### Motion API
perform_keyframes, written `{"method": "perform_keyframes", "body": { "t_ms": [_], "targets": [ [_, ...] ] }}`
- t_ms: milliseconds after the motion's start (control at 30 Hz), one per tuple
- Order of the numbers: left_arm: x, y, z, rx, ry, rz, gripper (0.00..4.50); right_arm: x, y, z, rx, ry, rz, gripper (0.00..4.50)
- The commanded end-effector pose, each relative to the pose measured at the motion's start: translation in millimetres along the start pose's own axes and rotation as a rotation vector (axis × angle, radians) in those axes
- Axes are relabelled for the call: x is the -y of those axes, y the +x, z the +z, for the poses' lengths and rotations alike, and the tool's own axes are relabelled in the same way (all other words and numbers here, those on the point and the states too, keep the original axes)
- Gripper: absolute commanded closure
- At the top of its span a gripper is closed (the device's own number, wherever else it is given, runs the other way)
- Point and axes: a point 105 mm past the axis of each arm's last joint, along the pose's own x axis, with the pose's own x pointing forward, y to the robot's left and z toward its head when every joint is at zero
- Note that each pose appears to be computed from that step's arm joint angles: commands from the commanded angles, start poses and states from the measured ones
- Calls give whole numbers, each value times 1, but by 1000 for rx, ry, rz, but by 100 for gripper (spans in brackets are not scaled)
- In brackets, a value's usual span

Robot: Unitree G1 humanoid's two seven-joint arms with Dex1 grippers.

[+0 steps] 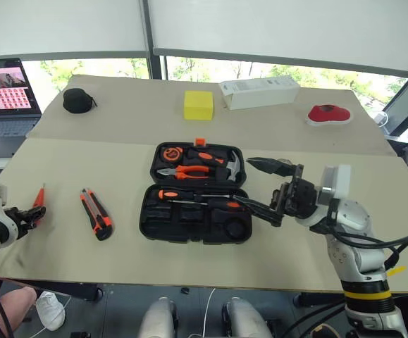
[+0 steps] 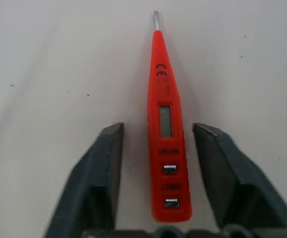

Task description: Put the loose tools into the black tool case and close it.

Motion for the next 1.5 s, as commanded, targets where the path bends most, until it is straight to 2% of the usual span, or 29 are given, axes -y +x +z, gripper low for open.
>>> {"method": "perform_keyframes", "body": {
  "t_ms": [33,100,200,300,367,467,533,700,867,1033,1500],
  "targets": [
    [6,1,3,36,16,-32,373,-1,4,11,7,-42,16,0],
    [4,-1,10,74,3,-41,404,-1,4,12,0,-41,18,0],
    [16,-10,41,241,58,-144,404,-1,1,12,-22,-41,24,0],
    [57,-32,75,461,237,-413,404,0,-5,13,-54,-42,20,0],
    [91,-47,78,513,439,-609,404,1,-12,13,-81,-37,13,0],
    [133,-54,51,367,786,-879,404,-2,-27,12,-161,54,15,0],
    [153,-57,39,302,917,-1017,404,-3,-33,12,-208,101,13,0],
    [208,-50,29,199,1072,-1196,404,-14,-55,-2,-401,117,64,0],
    [241,-34,25,140,1166,-1192,404,-20,-65,-3,-431,116,39,0],
    [252,-23,9,36,1297,-1198,404,-29,-68,-3,-424,126,15,0],
    [263,-4,-7,-76,1446,-1126,404,-39,-69,-6,-405,163,-14,0]
  ]
}}
